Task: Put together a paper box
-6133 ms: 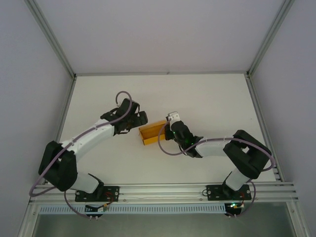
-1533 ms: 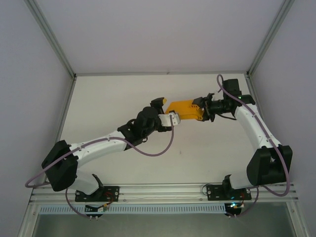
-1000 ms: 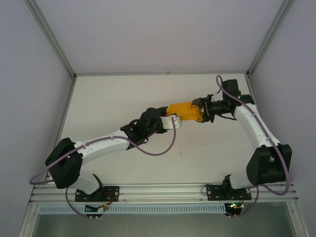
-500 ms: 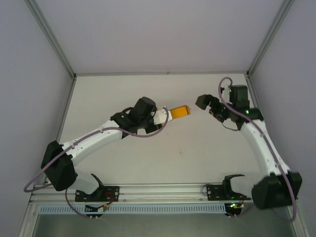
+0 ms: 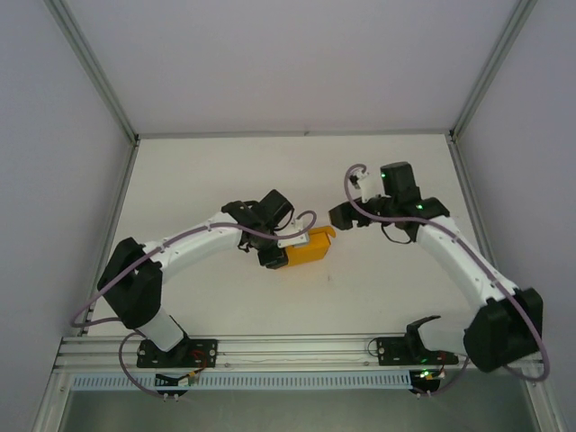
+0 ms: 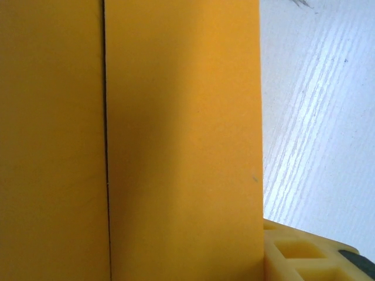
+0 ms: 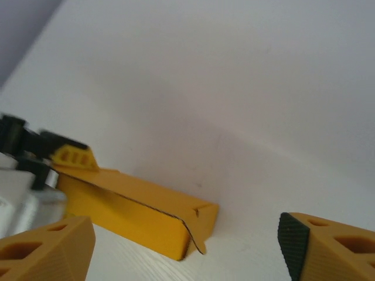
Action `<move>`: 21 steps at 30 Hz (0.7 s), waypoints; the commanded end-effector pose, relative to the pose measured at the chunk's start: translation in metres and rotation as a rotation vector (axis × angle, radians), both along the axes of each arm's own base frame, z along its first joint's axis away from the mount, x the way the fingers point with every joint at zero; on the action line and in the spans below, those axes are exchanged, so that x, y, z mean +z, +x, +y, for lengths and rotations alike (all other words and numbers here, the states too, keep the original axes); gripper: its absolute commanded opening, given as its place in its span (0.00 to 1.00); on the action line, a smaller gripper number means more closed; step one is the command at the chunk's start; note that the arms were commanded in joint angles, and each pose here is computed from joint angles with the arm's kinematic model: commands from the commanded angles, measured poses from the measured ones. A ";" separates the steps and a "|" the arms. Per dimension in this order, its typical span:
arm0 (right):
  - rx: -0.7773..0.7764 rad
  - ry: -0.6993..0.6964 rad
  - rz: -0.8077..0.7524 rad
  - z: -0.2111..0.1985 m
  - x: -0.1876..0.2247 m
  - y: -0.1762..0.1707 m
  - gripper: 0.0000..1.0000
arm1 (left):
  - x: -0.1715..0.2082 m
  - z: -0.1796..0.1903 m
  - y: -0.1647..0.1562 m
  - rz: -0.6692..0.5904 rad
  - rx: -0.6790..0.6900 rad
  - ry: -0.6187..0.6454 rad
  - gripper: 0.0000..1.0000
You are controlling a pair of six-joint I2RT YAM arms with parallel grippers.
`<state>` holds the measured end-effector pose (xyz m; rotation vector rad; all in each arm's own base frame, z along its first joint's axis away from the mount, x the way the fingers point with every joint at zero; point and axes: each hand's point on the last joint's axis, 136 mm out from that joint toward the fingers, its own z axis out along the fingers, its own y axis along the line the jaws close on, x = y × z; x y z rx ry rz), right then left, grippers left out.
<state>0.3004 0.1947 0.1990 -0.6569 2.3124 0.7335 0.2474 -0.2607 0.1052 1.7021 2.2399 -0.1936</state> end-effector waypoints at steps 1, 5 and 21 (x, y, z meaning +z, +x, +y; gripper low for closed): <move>0.089 -0.084 0.020 0.005 -0.015 -0.007 0.75 | -0.005 0.006 -0.006 0.075 0.026 0.011 0.47; 0.150 -0.108 0.036 0.016 -0.027 -0.010 0.66 | -0.011 0.006 -0.006 0.094 0.036 -0.001 0.46; 0.205 -0.229 0.035 0.034 -0.051 -0.003 0.24 | -0.025 0.010 -0.001 0.119 0.079 0.034 0.44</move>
